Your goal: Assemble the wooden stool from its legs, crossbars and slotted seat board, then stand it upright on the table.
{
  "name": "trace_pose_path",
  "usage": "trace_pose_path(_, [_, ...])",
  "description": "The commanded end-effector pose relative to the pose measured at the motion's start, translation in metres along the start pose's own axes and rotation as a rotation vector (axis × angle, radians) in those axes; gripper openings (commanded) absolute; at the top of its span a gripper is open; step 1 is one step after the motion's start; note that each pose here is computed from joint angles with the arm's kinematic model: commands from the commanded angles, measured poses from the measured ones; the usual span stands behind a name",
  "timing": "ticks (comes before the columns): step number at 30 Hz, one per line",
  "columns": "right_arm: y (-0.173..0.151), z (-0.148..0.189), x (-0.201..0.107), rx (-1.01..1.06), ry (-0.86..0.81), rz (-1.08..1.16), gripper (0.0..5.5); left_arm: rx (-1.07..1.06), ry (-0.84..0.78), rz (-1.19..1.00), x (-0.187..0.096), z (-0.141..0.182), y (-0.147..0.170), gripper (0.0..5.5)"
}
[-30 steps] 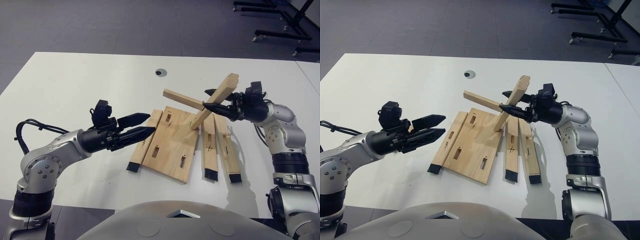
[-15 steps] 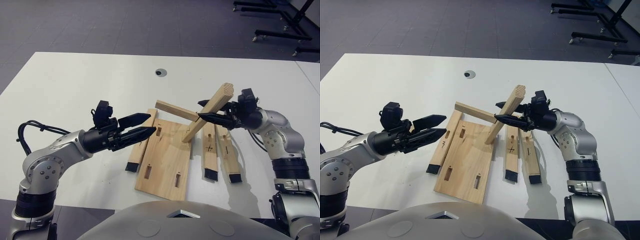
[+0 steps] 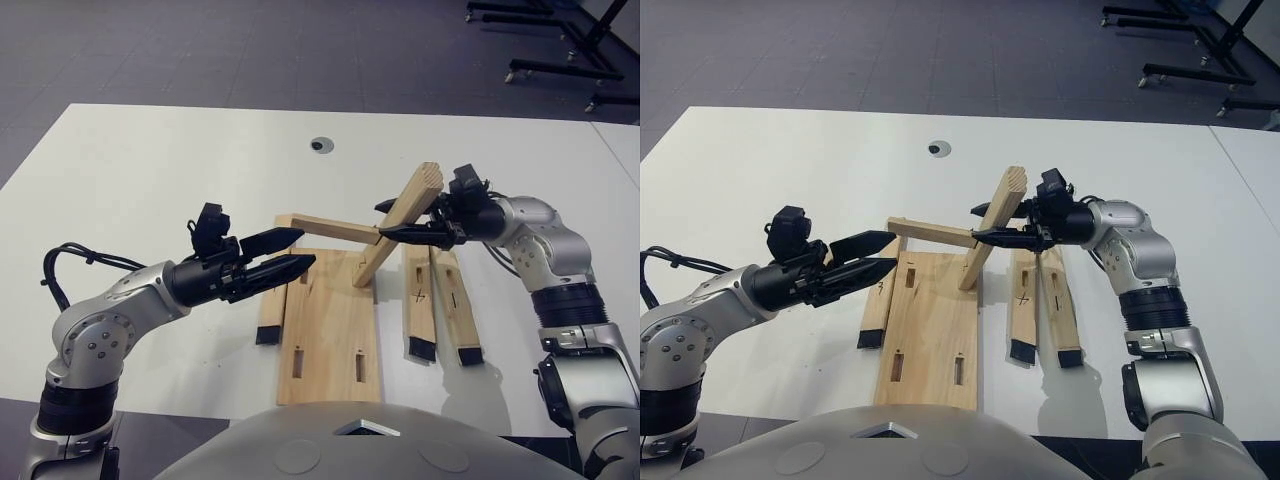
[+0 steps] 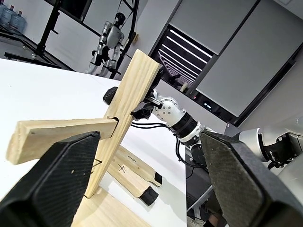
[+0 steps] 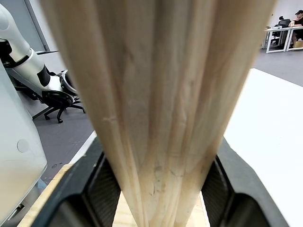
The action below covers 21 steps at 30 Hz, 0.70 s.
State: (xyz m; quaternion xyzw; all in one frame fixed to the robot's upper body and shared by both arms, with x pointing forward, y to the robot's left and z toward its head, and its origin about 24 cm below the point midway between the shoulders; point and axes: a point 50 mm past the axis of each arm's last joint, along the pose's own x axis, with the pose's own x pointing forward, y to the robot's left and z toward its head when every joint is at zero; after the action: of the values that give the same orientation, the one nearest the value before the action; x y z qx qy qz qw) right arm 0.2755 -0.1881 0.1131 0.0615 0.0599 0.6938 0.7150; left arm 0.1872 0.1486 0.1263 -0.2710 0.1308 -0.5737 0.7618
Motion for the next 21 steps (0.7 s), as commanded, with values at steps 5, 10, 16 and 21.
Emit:
trace_pose_path(5, [-0.009,-0.005,0.001,0.038,0.04,-0.09,2.07,0.003,-0.008,-0.006,0.002,-0.003,0.001,3.84])
trace_pose_path(10, [0.001,0.006,-0.006,0.076,-0.038,-0.11,2.07,0.001,-0.002,-0.023,0.004,-0.003,0.003,3.84])
trace_pose_path(16, [0.005,0.033,-0.011,0.069,-0.145,-0.119,2.81,0.004,-0.045,0.015,0.002,-0.007,0.003,3.84])
trace_pose_path(21, [0.014,0.05,-0.013,0.055,-0.18,-0.097,3.77,-0.01,-0.067,0.032,0.001,-0.012,0.002,3.84])
